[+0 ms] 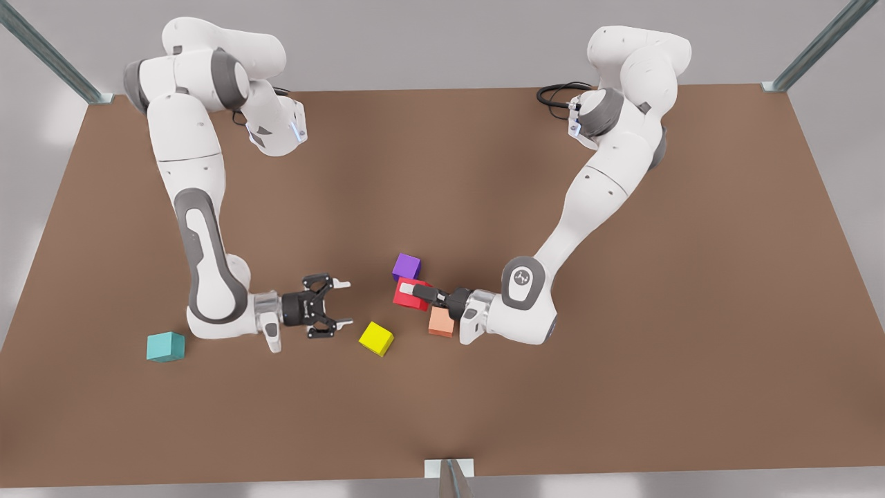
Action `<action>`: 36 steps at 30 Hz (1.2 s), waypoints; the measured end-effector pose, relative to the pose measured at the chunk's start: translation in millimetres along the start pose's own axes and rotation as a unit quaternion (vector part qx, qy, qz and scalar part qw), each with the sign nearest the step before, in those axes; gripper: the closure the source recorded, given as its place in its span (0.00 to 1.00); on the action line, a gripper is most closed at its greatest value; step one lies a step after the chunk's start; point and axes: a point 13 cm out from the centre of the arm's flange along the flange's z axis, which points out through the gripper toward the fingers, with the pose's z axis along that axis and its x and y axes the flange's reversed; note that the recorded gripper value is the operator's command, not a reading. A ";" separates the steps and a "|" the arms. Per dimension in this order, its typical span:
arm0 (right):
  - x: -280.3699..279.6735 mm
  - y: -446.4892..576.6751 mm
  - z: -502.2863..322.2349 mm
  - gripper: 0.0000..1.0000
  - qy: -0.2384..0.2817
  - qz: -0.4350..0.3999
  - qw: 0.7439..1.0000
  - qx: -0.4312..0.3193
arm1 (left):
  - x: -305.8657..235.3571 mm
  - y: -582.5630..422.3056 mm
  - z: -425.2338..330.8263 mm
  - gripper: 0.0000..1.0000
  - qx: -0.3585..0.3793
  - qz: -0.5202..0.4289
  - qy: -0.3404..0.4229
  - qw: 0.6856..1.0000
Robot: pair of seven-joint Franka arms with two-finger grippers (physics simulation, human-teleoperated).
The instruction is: Pick up red wooden cube and pass to hand red wooden cube and place in blue wooden cube
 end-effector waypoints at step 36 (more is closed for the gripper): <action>-32.2 10.7 107.5 0.00 -0.118 -0.315 0.939 0.066 | -20.6 0.0 6.0 0.41 0.003 0.027 -0.052 0.998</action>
